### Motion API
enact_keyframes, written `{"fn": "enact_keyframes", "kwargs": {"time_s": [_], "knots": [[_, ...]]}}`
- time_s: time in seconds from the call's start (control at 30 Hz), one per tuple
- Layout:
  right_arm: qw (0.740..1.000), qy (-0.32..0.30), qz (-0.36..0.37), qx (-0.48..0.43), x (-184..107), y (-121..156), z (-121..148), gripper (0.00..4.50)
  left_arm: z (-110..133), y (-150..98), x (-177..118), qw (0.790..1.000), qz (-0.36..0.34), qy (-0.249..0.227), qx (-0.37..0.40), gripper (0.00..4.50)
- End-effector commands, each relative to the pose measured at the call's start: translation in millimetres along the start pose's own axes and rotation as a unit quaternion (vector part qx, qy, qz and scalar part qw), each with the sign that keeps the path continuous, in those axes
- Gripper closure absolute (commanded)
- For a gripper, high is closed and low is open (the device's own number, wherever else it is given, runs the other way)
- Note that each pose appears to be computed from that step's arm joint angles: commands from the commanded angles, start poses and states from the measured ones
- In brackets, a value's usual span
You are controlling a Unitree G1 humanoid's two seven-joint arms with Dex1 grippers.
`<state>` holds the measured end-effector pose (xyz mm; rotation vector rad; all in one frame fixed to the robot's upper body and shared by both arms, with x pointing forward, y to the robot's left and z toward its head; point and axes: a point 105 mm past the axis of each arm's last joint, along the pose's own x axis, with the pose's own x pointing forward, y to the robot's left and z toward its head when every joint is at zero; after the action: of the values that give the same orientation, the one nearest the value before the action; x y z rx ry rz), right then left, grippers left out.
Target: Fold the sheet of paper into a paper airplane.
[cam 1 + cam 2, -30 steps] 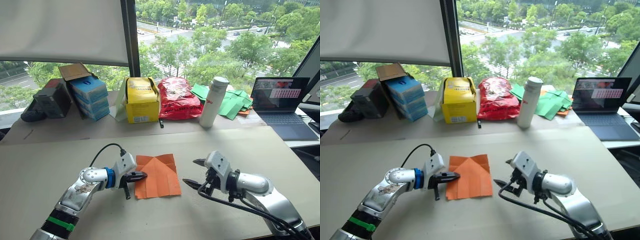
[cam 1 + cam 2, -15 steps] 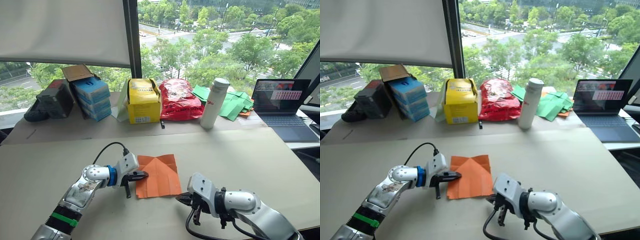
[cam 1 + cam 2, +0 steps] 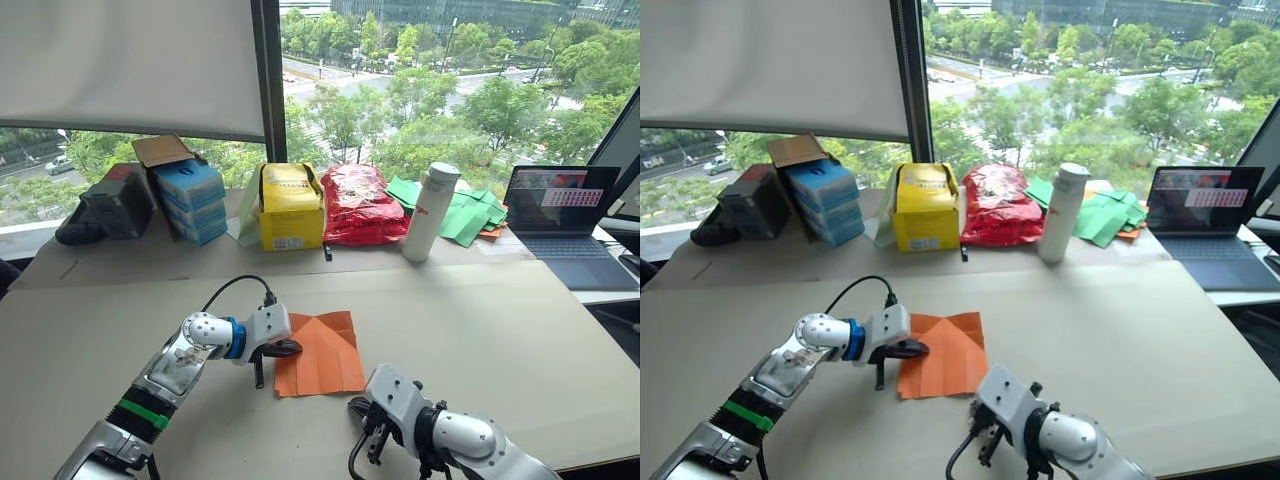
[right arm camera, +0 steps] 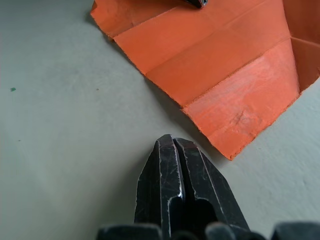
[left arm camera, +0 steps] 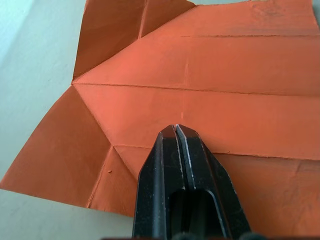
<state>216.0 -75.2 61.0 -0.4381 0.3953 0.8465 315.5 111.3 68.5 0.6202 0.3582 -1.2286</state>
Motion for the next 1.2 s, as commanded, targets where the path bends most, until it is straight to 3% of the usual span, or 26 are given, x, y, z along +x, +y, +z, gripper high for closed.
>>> {"fn": "enact_keyframes", "kwargs": {"time_s": [0.03,0.4,0.77,0.9,1.2], "knots": [[0.999,0.022,-0.046,0.004,2,-10,-8,4.45,-29,-11,5,0.998,-0.021,0.054,-0.022,4.50],[0.994,-0.025,-0.096,0.047,9,-25,4,4.45,-30,-8,7,0.998,-0.019,0.051,-0.021,4.50],[0.978,-0.130,-0.140,0.087,18,-46,32,4.45,-33,-8,4,0.998,-0.009,0.051,-0.023,4.50],[0.978,-0.179,-0.073,0.075,31,-37,54,4.45,-34,-7,3,0.998,-0.002,0.051,-0.027,4.50],[0.981,-0.185,0.054,0.009,64,-13,75,4.45,-39,2,-8,0.997,0.038,0.055,-0.042,4.50]]}}
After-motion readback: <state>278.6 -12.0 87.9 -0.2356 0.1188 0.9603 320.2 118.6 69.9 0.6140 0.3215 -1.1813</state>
